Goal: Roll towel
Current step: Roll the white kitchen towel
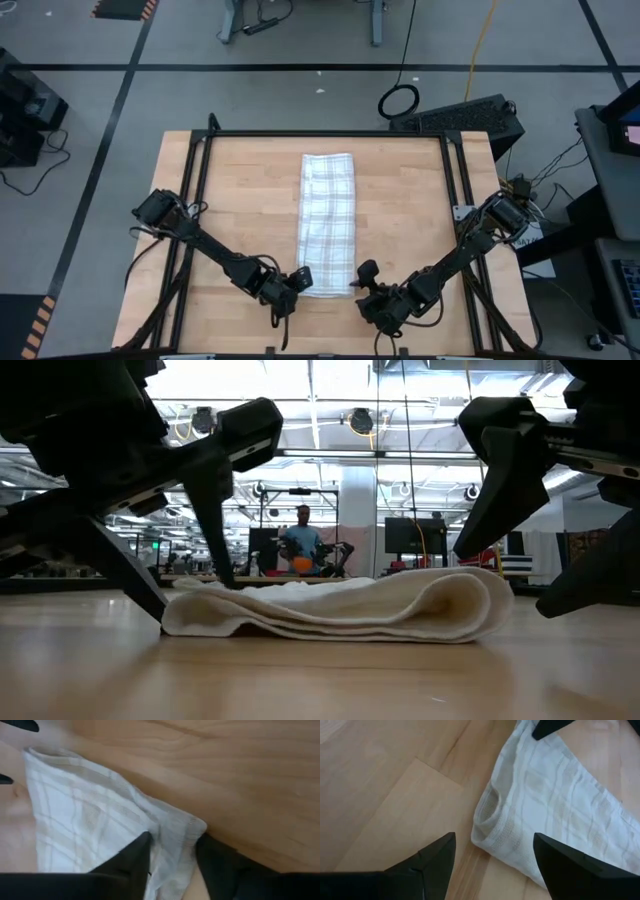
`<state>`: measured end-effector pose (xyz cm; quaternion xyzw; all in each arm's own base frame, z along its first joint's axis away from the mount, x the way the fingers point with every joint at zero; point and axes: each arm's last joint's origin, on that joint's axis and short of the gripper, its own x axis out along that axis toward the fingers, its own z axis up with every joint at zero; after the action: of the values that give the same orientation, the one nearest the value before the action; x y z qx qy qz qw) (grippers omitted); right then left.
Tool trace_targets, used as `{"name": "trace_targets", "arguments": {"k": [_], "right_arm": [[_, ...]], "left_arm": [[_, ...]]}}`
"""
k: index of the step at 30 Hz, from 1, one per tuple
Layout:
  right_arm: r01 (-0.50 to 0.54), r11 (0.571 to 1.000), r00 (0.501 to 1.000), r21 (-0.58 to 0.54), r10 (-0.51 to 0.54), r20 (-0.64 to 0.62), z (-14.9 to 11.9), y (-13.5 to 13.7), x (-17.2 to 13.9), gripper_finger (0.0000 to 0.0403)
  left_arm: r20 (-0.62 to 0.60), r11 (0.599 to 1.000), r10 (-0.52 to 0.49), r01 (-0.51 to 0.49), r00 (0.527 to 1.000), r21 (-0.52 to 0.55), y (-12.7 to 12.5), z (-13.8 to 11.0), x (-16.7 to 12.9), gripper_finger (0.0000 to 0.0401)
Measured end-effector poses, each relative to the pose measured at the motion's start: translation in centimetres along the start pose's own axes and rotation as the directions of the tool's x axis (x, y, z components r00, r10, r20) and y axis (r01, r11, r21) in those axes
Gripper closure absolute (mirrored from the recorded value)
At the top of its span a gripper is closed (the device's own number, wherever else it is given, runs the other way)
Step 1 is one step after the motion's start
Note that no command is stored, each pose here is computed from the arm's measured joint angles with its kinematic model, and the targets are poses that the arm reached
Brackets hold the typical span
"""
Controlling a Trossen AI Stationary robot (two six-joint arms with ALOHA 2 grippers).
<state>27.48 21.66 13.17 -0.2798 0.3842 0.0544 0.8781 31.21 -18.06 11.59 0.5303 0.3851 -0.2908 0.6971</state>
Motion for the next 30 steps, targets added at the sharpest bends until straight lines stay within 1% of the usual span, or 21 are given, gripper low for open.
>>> {"name": "trace_targets", "arguments": {"k": [6,7,8,11,14,18,22,26,30], "right_arm": [[0.004,1.0,1.0,-0.004,-0.004,0.0,0.0,0.0,0.0,0.0145],[0.004,1.0,1.0,-0.004,-0.004,0.0,0.0,0.0,0.0,0.0145],[0.004,1.0,1.0,0.0,-0.004,0.0,0.0,0.0,0.0,0.0145],[-0.002,1.0,1.0,-0.013,0.002,-0.006,-0.1,0.1,0.0,0.0145],[-0.003,0.998,0.999,-0.056,0.001,-0.036,-0.4,0.1,-0.1,0.0145],[0.014,0.994,0.998,-0.106,-0.021,-0.059,-0.8,0.2,0.2,0.0148],[0.03,0.989,0.997,-0.148,-0.039,-0.061,-1.0,0.8,1.1,0.0165],[0.074,0.987,0.996,-0.142,-0.081,-0.045,-1.1,1.2,1.8,0.0184],[0.084,0.987,0.995,-0.14,-0.09,-0.038,-1.1,1.4,1.8,0.0194]], "left_arm": [[0.01,1.0,-0.001,0.001,1.0,-0.012,0.0,-0.1,0.2,0.0364],[0.014,1.0,0.004,-0.003,1.0,-0.022,0.1,-0.1,0.3,0.038],[0.018,0.999,0.011,-0.01,1.0,-0.041,0.3,-0.1,0.3,0.0388],[0.024,0.995,0.03,-0.027,0.999,-0.099,0.5,0.0,0.3,0.0388],[0.021,0.993,0.036,-0.034,0.999,-0.116,0.4,0.0,0.3,0.039],[0.024,0.983,0.045,-0.04,0.999,-0.18,0.5,0.1,0.3,0.0394],[0.02,0.982,0.054,-0.049,0.998,-0.182,0.4,0.2,0.2,0.0396],[0.006,0.975,0.07,-0.067,0.998,-0.211,0.4,0.3,0.2,0.0397],[0.004,0.971,0.072,-0.069,0.997,-0.23,0.4,0.3,0.1,0.0397]]}}
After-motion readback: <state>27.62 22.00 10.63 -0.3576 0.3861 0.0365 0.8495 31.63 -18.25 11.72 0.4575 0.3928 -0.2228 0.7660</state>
